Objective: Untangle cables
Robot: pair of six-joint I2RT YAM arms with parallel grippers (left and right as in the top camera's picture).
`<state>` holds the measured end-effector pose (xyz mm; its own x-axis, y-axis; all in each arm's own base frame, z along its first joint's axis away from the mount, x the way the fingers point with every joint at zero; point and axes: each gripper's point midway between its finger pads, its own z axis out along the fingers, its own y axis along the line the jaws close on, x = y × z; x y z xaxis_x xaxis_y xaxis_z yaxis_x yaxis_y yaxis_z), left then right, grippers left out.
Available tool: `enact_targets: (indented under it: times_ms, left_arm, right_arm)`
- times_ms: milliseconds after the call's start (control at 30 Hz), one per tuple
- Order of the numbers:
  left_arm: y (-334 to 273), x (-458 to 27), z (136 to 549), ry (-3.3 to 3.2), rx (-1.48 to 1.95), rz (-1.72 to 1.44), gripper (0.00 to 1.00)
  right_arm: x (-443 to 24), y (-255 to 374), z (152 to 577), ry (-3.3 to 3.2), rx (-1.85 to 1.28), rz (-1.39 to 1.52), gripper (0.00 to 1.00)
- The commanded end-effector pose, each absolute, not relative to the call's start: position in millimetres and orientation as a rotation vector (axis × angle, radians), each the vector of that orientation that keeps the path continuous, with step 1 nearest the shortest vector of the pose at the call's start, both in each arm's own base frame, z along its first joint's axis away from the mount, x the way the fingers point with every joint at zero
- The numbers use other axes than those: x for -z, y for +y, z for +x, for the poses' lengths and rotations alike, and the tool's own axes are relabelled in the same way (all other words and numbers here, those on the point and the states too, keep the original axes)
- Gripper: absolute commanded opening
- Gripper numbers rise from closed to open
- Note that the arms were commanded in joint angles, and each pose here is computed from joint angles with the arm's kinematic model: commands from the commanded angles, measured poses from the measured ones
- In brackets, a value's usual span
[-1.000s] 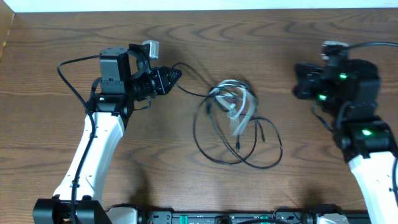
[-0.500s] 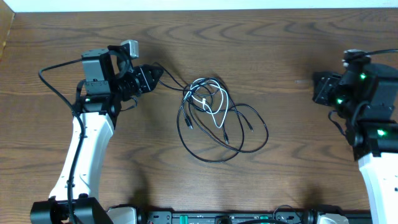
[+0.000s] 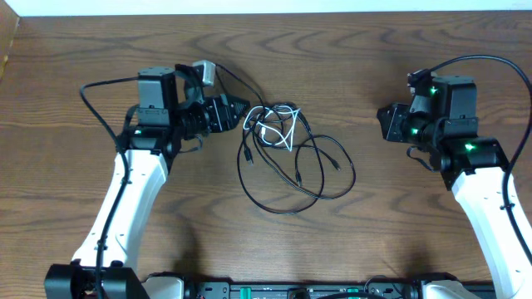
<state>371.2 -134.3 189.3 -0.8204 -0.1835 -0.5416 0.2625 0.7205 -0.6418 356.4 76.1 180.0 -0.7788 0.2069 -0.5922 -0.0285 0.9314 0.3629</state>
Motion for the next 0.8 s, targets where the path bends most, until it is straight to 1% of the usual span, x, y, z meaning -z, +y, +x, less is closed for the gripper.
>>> enact_targets:
  times_ms: [0,200,367,767]
  left_arm:
    - [-139,-165,374,2.404,0.936,0.079,0.58]
    - [-152,-111,373,2.542,0.943,0.090,0.57]
    - [-151,-51,380,2.659,0.879,0.056,0.53]
    - [-151,-69,421,2.460,0.804,0.149,0.53]
  right_arm:
    - [-180,93,349,2.445,-0.476,0.017,0.30]
    - [-178,116,340,2.464,-0.499,-0.070,0.31]
    - [-173,119,333,2.494,-0.500,-0.079,0.33]
    - [-165,117,322,2.548,-0.481,-0.105,0.33]
